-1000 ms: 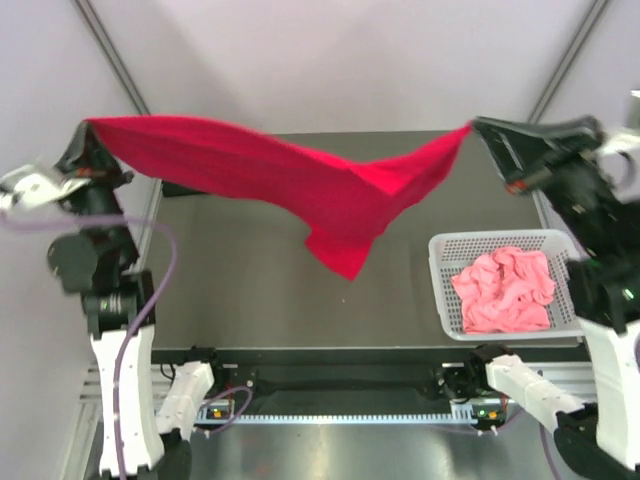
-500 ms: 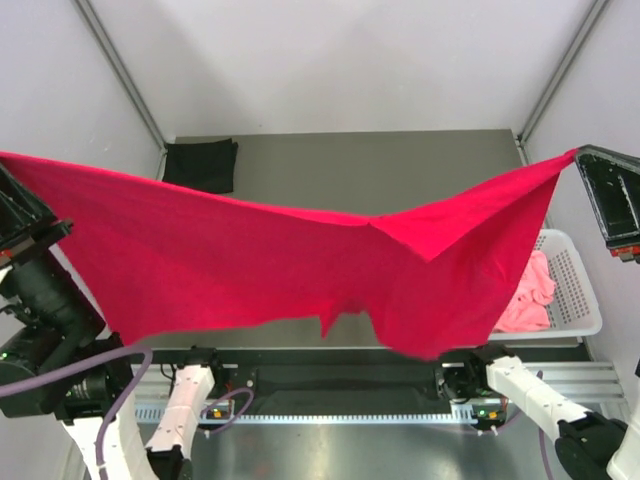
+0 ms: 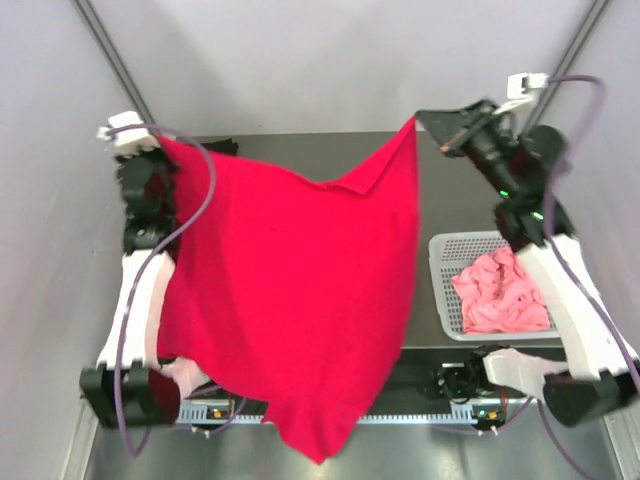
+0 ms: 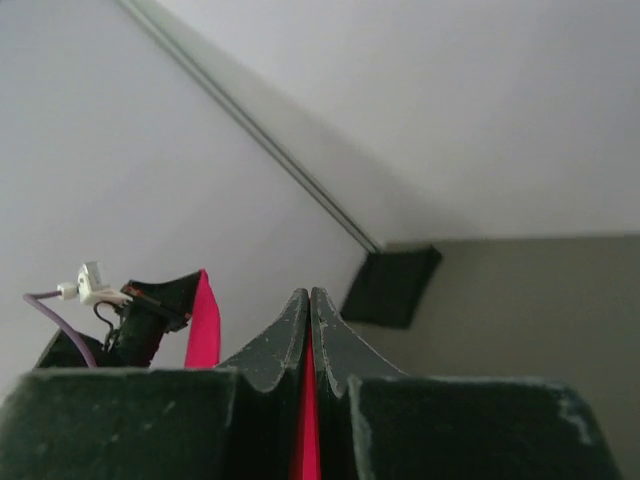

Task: Fold and stack the t-shirts
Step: Flatten the tshirt out

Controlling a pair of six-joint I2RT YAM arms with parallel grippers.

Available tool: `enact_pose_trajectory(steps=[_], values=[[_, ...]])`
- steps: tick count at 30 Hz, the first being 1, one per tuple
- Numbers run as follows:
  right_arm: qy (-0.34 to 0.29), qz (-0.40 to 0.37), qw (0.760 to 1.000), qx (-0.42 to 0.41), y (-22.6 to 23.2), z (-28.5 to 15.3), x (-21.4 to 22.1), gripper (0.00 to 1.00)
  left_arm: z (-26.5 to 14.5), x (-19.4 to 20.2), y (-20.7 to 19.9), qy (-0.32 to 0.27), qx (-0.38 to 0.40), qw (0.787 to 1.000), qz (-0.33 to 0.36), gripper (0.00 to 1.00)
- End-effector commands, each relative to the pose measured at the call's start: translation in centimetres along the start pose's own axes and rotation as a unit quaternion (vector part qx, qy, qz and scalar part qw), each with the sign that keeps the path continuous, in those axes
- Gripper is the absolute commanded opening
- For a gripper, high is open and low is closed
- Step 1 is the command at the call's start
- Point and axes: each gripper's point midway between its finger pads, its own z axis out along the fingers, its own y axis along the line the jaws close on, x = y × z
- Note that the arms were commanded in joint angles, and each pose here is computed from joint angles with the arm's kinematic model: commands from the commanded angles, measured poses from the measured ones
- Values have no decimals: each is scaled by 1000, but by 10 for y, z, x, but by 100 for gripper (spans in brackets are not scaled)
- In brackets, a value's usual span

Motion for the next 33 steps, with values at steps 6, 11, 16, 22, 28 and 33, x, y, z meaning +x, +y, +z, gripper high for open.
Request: enact_pose_trajectory(steps=[6,11,16,22,28,33], values=[[24,-12,996,88,-146,78,85,0,35,199,-5,153,15,986,65,0],[75,-2,991,108,-215,122,142,0,53,268,3,196,-2,976,96,0],[101,2,988,120,-258,149,165,0,87,309,-1,223,-7,969,104,0],[134,17,985,109,-286,179,182,0,109,324,22,238,-82,963,99,0],[150,58,985,62,-268,199,199,0,98,316,51,235,-145,956,96,0],[158,54,984,60,-251,187,201,0,97,313,60,235,-146,958,72,0]])
